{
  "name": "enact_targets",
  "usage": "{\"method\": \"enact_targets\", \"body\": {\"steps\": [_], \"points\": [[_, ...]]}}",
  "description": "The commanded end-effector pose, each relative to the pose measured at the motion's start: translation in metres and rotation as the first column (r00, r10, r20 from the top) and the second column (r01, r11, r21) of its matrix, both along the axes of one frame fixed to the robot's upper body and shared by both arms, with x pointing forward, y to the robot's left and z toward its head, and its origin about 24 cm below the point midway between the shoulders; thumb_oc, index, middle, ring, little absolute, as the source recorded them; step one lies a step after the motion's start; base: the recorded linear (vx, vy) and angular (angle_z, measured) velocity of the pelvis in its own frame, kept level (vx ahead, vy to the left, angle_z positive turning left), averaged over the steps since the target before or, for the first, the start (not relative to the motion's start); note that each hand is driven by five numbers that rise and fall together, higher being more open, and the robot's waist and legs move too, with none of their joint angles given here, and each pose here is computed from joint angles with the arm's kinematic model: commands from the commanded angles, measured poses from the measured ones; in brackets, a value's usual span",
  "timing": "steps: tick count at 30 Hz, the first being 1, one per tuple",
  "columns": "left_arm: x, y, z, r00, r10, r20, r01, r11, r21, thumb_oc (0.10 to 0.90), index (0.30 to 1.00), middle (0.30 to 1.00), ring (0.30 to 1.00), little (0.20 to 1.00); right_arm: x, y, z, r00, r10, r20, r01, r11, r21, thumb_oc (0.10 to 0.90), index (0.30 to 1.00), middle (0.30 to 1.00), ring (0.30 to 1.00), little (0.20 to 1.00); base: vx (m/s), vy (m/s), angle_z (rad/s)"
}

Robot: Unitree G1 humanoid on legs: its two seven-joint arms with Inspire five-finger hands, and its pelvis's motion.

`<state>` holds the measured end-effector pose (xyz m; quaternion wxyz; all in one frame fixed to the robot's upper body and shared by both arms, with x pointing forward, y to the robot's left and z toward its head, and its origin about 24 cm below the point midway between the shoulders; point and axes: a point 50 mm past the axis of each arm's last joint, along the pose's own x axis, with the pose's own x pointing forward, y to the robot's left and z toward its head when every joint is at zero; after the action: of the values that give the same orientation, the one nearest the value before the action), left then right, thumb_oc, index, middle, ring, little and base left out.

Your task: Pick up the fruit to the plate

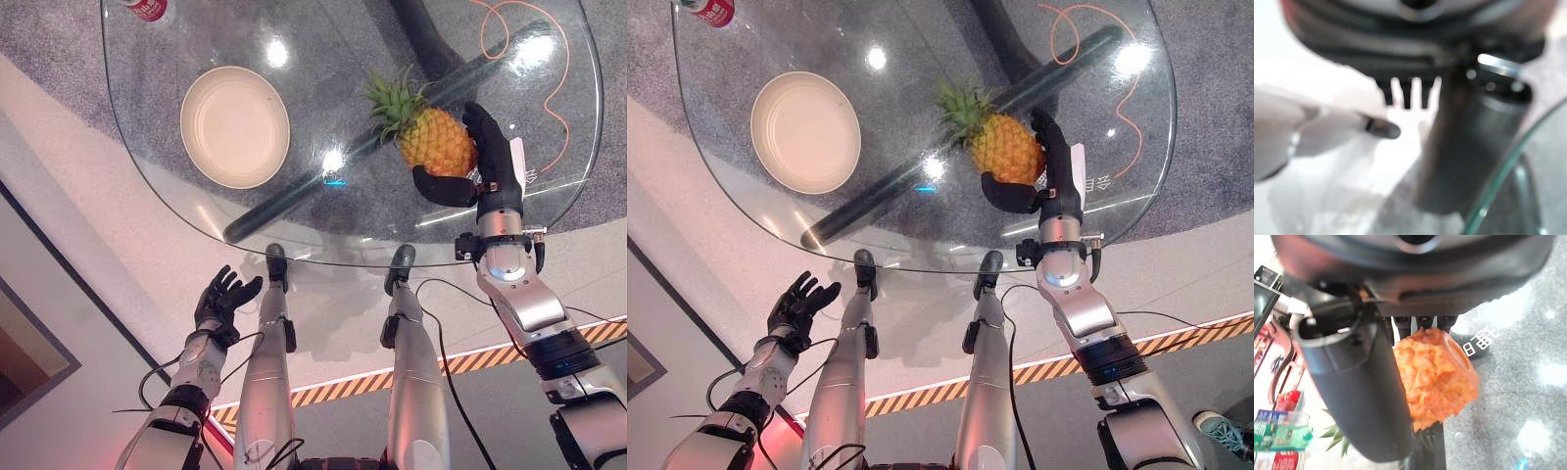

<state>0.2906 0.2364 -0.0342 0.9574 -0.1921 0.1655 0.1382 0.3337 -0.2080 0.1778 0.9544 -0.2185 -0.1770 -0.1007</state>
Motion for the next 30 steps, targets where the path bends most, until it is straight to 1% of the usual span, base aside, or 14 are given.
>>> {"method": "enact_targets", "body": {"steps": [1, 9, 16, 20, 21, 22, 23, 25, 30], "points": [[-0.027, 0.031, -0.014, 0.996, 0.060, -0.072, -0.056, 0.996, 0.066, 0.800, 0.900, 0.900, 0.900, 0.900, -0.006, -0.003, 0.006, 0.999, -0.019, 0.025, 0.022, 0.994, -0.111, 0.800, 0.900, 0.900, 0.900, 0.900, 0.00, 0.000, 0.00], [-0.026, 0.031, -0.012, 0.996, 0.054, -0.071, -0.049, 0.996, 0.067, 0.800, 0.900, 0.900, 0.900, 0.900, -0.003, -0.008, 0.014, 0.996, -0.085, 0.032, 0.090, 0.966, -0.243, 0.800, 0.900, 0.900, 0.900, 0.900, 0.00, 0.000, 0.00], [-0.024, 0.033, -0.009, 0.996, 0.055, -0.070, -0.050, 0.996, 0.072, 0.800, 0.900, 0.900, 0.900, 0.900, -0.001, -0.009, 0.018, 0.992, -0.121, 0.038, 0.127, 0.942, -0.310, 0.800, 0.900, 0.900, 0.900, 0.900, 0.00, 0.000, 0.00], [-0.022, 0.034, -0.007, 0.996, 0.055, -0.066, -0.050, 0.996, 0.076, 0.800, 0.900, 0.900, 0.900, 0.900, 0.000, -0.012, 0.023, 0.984, -0.170, 0.059, 0.180, 0.911, -0.370, 0.800, 0.900, 0.900, 0.900, 0.900, 0.00, 0.000, 0.00], [-0.021, 0.034, -0.007, 0.996, 0.056, -0.066, -0.051, 0.996, 0.076, 0.800, 0.900, 0.900, 0.900, 0.900, 0.001, -0.013, 0.023, 0.981, -0.184, 0.062, 0.194, 0.900, -0.389, 0.523, 0.662, 0.662, 0.662, 0.623, 0.00, 0.000, 0.00], [-0.021, 0.035, -0.006, 0.996, 0.057, -0.065, -0.052, 0.996, 0.075, 0.800, 0.900, 0.900, 0.900, 0.900, 0.001, -0.013, 0.025, 0.979, -0.193, 0.066, 0.204, 0.892, -0.404, 0.163, 0.354, 0.354, 0.354, 0.263, 0.00, 0.000, 0.00], [-0.020, 0.035, -0.006, 0.996, 0.058, -0.063, -0.053, 0.996, 0.075, 0.800, 0.900, 0.900, 0.900, 0.900, 0.002, -0.013, 0.026, 0.976, -0.205, 0.071, 0.215, 0.880, -0.424, 0.100, 0.300, 0.300, 0.300, 0.200, 0.00, 0.000, 0.00], [-0.020, 0.035, -0.005, 0.996, 0.061, -0.060, -0.057, 0.996, 0.069, 0.800, 0.900, 0.900, 0.900, 0.900, 0.003, -0.016, 0.026, 0.970, -0.234, 0.073, 0.241, 0.856, -0.457, 0.100, 0.300, 0.300, 0.300, 0.200, 0.00, 0.000, 0.00], [-0.019, 0.036, -0.003, 0.997, 0.066, -0.049, -0.063, 0.996, 0.061, 0.800, 0.900, 0.900, 0.900, 0.900, 0.005, -0.020, 0.028, 0.962, -0.262, 0.073, 0.265, 0.839, -0.476, 0.100, 0.300, 0.300, 0.300, 0.200, 0.00, 0.000, 0.00]]}}
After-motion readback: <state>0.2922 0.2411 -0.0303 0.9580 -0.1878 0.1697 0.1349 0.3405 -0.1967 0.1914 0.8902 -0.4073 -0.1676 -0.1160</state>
